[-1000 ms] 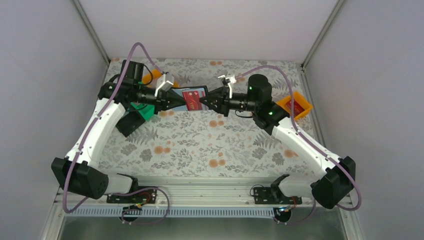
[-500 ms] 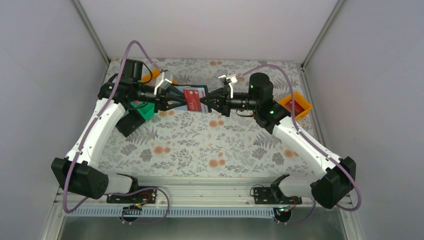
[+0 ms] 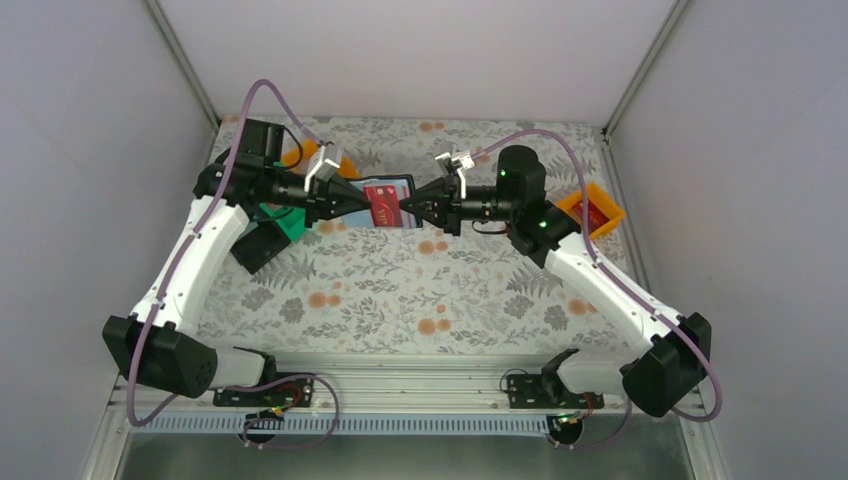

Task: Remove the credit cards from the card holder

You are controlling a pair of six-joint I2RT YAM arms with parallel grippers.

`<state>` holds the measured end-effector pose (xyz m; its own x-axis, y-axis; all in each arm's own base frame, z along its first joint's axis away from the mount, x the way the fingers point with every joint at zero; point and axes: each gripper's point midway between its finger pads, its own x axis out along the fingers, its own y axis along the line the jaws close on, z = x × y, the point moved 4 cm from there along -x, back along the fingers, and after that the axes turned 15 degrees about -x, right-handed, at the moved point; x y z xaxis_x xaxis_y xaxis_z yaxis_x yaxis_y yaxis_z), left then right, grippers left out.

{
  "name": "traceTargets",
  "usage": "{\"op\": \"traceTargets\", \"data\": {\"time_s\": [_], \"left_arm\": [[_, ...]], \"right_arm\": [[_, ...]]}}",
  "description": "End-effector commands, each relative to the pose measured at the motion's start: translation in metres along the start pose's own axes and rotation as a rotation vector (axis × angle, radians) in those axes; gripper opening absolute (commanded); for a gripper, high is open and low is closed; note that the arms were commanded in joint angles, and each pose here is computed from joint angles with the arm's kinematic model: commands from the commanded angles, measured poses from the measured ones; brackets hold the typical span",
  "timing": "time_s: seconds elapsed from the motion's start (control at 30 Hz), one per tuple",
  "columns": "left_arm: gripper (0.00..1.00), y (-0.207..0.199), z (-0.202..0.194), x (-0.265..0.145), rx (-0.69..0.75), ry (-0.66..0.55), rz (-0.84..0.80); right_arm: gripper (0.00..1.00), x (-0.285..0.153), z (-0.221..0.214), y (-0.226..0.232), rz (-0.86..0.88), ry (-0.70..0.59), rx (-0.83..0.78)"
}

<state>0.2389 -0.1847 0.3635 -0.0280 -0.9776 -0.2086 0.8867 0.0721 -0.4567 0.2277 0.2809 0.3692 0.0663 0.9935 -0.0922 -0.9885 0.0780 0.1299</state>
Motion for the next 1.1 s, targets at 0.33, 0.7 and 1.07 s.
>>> {"op": "traceTargets", "data": {"time_s": [0.33, 0.7, 1.07], "left_arm": [[0.02, -0.012, -0.001, -0.01, 0.063, -0.001, -0.004], [0.02, 0.026, -0.002, -0.033, -0.036, 0.009, 0.265], [0.02, 0.078, -0.021, -0.101, -0.223, -0.087, 0.458]], "right_arm": [[0.04, -0.018, 0.02, 0.0, -0.045, -0.028, -0.061], [0.04, -0.035, 0.004, -0.029, -0.178, 0.015, 0.043], [0.04, -0.007, -0.106, -0.071, -0.155, 0.224, 0.409]]}}
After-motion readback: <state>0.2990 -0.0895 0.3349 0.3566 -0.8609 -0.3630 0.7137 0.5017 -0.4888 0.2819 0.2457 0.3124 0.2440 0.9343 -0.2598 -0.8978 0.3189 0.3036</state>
